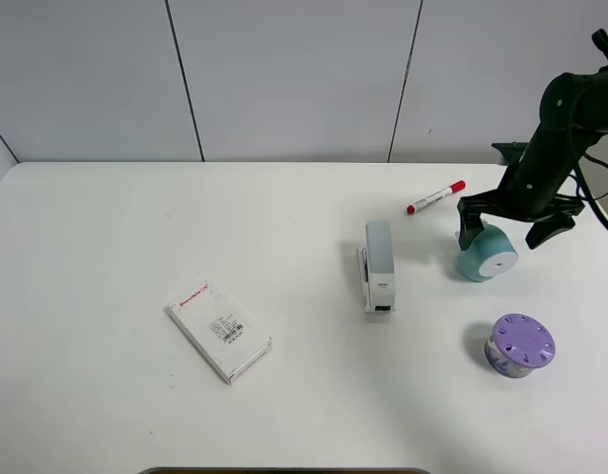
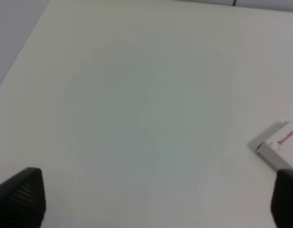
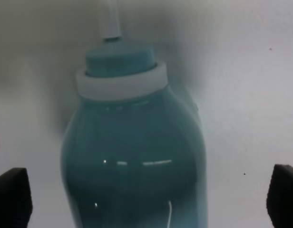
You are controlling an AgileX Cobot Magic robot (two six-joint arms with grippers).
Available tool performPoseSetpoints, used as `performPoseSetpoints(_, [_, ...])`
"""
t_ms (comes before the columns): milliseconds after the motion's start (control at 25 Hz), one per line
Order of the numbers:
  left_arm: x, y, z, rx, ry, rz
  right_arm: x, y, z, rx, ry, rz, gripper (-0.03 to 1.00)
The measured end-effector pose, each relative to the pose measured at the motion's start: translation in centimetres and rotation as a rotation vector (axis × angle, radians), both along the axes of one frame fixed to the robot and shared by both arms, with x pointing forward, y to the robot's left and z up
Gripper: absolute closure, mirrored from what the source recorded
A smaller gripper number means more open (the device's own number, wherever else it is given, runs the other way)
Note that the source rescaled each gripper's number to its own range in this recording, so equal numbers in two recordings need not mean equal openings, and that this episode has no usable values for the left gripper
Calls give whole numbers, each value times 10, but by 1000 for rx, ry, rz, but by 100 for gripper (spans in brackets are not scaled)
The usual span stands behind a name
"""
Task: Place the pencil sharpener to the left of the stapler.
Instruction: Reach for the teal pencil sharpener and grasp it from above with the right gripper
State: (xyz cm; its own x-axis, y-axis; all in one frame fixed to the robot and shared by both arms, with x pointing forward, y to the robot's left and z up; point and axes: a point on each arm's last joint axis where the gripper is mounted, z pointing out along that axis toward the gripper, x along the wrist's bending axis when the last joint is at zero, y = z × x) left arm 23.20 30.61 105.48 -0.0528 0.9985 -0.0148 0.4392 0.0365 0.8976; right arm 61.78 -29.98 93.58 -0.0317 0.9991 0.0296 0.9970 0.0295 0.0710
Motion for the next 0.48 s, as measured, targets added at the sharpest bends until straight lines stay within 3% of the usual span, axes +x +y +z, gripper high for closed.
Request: performPoseSetpoints(480, [0,0,0,0,0,0,6,3,-29,33,28,-7,-3])
